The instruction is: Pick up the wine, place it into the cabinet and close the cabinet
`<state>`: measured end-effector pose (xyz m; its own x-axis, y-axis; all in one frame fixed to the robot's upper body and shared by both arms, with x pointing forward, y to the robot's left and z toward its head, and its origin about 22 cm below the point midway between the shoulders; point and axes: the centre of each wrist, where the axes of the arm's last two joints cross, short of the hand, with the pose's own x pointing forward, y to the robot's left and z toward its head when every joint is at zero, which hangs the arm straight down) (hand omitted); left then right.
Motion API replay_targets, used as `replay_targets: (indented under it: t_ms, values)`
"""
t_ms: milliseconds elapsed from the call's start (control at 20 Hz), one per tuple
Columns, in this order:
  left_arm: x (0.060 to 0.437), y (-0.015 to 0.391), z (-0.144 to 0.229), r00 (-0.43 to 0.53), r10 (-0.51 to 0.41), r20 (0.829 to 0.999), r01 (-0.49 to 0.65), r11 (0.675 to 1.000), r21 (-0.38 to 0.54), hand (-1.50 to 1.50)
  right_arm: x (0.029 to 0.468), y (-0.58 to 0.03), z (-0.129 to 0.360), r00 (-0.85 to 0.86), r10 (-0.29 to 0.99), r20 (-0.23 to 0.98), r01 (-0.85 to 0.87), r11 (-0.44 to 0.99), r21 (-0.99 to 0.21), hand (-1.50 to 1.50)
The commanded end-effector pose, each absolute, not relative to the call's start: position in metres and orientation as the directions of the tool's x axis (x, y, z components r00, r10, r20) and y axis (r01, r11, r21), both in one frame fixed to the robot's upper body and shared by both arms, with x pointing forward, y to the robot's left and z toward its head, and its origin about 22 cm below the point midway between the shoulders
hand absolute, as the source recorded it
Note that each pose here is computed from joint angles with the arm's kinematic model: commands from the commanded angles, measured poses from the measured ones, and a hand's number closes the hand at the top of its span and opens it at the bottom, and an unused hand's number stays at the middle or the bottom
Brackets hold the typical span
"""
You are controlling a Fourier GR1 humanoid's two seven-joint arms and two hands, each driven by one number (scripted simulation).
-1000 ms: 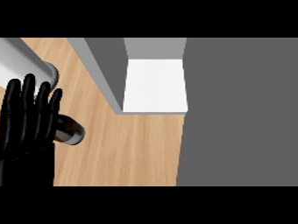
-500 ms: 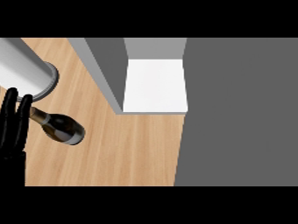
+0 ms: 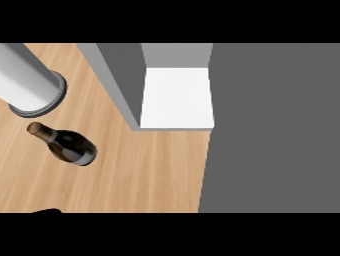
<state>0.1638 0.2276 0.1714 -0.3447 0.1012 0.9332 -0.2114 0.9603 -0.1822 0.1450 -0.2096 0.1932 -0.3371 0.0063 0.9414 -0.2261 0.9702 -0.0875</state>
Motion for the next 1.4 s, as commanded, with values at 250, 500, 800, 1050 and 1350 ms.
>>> replay_targets:
  t_ms: [250,500,800,1050,1350]
  values:
    - [0.156,0.271,0.136,-0.281,0.130,0.951,-0.245,0.948,-0.202,-1.50,0.122,-0.223,0.211,-0.376,-0.020,0.926,-0.222,0.973,-0.069,-1.50]
    - [0.173,0.286,0.133,-0.232,0.169,0.958,-0.253,0.941,-0.227,-1.50,0.107,-0.224,0.211,-0.391,-0.030,0.920,-0.240,0.968,-0.070,-1.50]
    - [0.186,0.296,0.100,-0.184,0.164,0.969,-0.237,0.949,-0.206,-1.50,0.114,-0.222,0.210,-0.375,-0.031,0.927,-0.260,0.963,-0.073,-1.50]
    - [0.188,0.310,0.063,-0.171,0.173,0.970,-0.251,0.944,-0.213,-1.50,0.109,-0.221,0.220,-0.382,-0.013,0.924,-0.252,0.963,-0.091,-1.50]
    - [0.208,0.318,0.039,-0.199,0.120,0.973,-0.321,0.930,-0.180,-1.50,0.120,-0.219,0.217,-0.374,-0.029,0.927,-0.249,0.966,-0.070,-1.50]
